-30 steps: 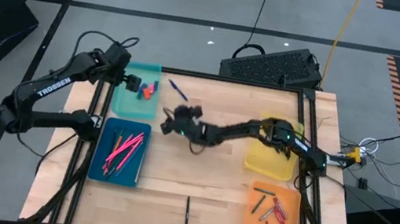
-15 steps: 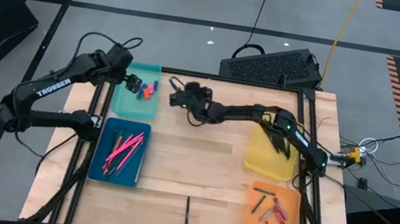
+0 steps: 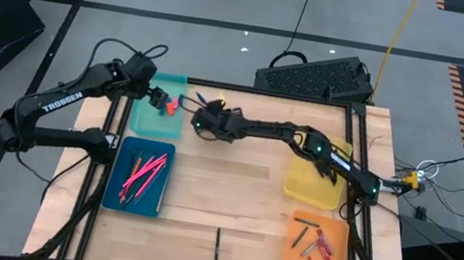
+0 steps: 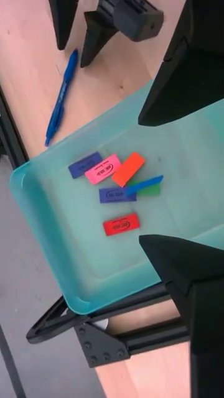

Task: Sort crayons/erasers/pens/pencils in bins
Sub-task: Put the blue pen into the yellow bin

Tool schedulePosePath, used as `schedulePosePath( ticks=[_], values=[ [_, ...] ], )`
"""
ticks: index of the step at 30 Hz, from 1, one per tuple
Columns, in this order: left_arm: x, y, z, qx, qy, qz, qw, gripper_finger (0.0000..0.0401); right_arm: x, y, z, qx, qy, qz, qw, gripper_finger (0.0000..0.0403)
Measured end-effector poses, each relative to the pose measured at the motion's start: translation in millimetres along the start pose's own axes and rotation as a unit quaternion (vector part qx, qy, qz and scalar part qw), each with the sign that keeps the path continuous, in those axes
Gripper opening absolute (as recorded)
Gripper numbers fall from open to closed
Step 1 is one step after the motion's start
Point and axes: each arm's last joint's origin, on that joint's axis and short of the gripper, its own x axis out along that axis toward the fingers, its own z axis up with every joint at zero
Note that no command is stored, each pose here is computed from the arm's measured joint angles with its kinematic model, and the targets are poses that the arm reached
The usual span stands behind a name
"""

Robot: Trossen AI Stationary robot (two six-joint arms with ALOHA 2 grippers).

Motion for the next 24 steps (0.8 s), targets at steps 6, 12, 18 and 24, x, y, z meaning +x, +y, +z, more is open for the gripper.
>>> schedulePosePath(
  ticks=[6, 12, 18, 24],
  values=[
    [-1.0, -5.7, 0.2, -0.009, -0.004, -0.025, 1.000, 0.0303, -6.4, -6.9, 5.7, -0.033, 0.063, 0.037, 0.997, 0.0146],
    [-2.9, -15.0, 0.0, -0.015, -0.009, -0.060, 0.998, 0.0303, -12.8, -12.9, 14.8, -0.050, 0.112, 0.087, 0.989, 0.0068],
    [-6.8, -22.8, -5.5, -0.012, 0.001, -0.078, 0.997, 0.0303, -22.2, 0.1, 21.7, -0.075, 0.140, 0.238, 0.958, 0.0007],
    [-23.1, -22.8, -11.8, -0.022, -0.022, -0.102, 0.994, 0.0303, -46.6, -3.2, 35.6, -0.030, 0.147, 0.236, 0.960, 0.0002]
  ],
)
